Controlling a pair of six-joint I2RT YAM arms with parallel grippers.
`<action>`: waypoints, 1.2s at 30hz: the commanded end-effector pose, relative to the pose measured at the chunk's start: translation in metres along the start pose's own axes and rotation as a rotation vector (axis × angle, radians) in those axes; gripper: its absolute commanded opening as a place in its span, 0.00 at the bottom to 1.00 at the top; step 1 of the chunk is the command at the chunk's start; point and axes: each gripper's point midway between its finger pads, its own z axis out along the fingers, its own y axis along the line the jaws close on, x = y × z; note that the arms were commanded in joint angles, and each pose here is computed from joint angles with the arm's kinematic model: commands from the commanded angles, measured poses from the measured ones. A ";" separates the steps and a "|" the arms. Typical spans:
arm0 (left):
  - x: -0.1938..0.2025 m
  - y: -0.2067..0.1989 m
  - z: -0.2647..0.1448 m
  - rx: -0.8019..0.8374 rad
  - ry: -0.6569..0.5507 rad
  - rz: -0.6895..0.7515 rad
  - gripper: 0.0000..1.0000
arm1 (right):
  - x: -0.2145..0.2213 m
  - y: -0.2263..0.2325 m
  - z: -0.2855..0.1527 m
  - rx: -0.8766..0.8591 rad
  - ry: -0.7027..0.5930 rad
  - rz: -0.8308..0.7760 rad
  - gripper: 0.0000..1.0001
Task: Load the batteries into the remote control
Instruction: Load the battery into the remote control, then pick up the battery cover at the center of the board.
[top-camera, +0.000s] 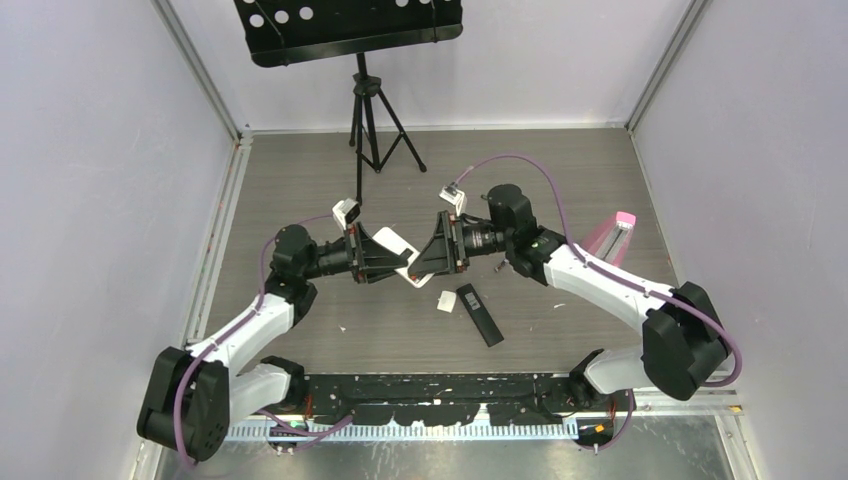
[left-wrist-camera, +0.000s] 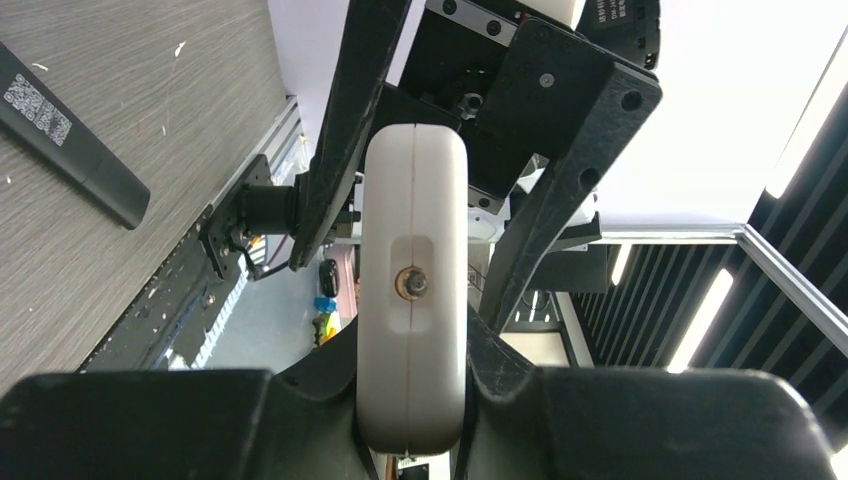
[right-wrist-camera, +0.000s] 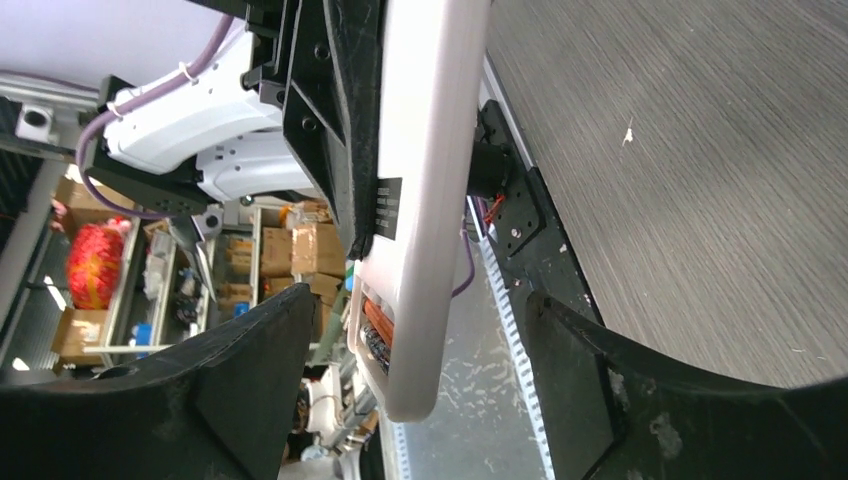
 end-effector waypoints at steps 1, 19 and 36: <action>0.000 -0.013 -0.003 0.026 -0.003 0.079 0.00 | -0.015 0.028 -0.008 -0.088 -0.082 -0.038 0.80; -0.010 0.004 -0.010 -0.045 -0.068 0.113 0.00 | -0.021 -0.007 -0.017 0.114 -0.156 0.015 0.73; -0.043 0.130 -0.072 -0.676 -0.313 0.070 0.00 | 0.015 -0.132 -0.047 0.822 0.043 -0.308 0.82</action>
